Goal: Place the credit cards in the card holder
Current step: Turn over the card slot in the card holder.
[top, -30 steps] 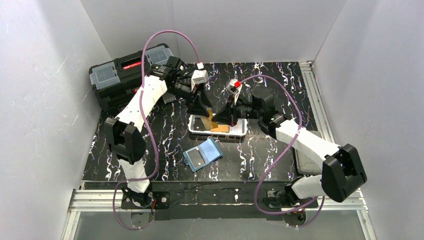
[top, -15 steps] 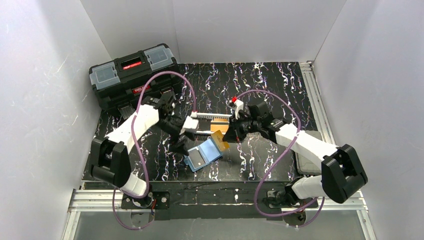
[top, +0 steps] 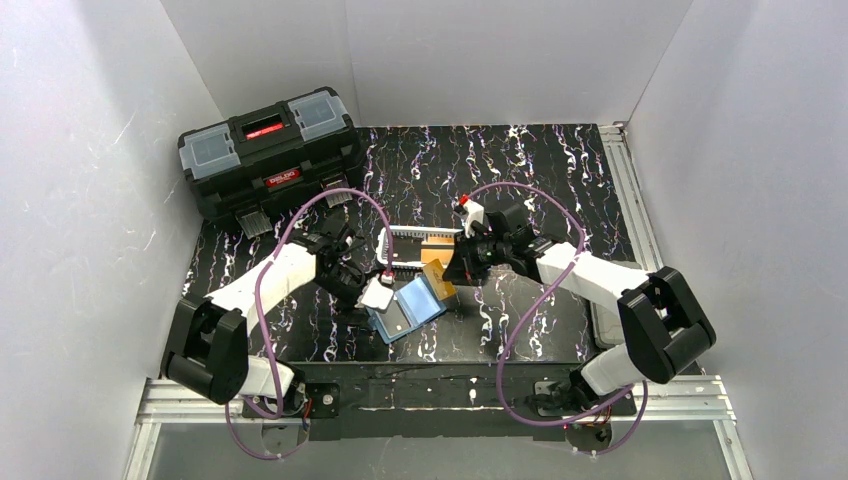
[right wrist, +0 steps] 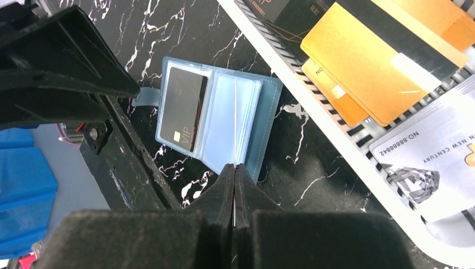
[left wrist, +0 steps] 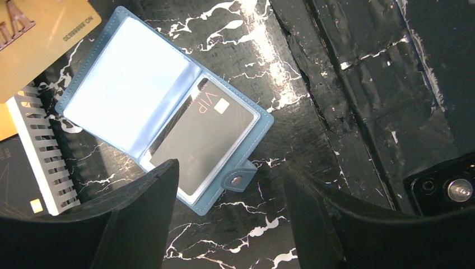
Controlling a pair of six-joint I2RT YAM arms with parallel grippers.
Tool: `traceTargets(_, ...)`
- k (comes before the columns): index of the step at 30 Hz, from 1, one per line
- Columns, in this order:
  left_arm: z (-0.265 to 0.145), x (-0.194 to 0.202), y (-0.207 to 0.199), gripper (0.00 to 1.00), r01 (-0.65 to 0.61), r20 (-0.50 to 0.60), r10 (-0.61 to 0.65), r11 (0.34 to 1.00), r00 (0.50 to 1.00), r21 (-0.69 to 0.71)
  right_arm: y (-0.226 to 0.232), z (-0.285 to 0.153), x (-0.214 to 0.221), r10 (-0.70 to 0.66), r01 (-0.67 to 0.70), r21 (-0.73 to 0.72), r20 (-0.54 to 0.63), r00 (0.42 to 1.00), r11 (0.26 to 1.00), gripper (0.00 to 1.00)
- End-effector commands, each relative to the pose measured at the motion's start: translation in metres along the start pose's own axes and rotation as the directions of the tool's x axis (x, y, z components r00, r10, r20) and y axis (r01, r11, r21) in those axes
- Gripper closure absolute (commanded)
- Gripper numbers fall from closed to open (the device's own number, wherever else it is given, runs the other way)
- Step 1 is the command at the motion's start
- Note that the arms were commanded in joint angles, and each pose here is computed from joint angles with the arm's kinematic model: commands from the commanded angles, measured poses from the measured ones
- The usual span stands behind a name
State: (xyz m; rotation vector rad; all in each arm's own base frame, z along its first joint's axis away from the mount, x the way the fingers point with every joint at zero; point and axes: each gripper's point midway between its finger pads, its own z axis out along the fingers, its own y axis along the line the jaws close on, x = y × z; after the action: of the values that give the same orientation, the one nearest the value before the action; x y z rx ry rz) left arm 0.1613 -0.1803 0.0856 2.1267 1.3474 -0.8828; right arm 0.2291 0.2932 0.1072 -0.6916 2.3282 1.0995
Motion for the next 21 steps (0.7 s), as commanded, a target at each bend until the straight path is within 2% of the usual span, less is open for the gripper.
traceTargets(1, 0.003, -0.001, -0.002, 0.35, -0.074, 0.004, 0.074, 0.997, 0.997, -0.014, 0.001, 0.007, -0.010, -0.010, 0.010, -0.012, 0.051, 0.999, 1.000, 0.99)
traceTargets(9, 0.010, 0.007, -0.004, 0.39, -0.106, -0.016, 0.106, 0.994, 0.994, -0.008, -0.004, 0.015, -0.005, 0.005, -0.004, -0.013, 0.039, 0.999, 1.000, 0.99)
traceTargets(21, 0.013, 0.006, -0.011, 0.51, -0.123, -0.028, 0.123, 0.992, 0.992, 0.004, -0.009, 0.021, 0.004, 0.035, -0.034, -0.018, 0.030, 0.999, 0.999, 0.99)
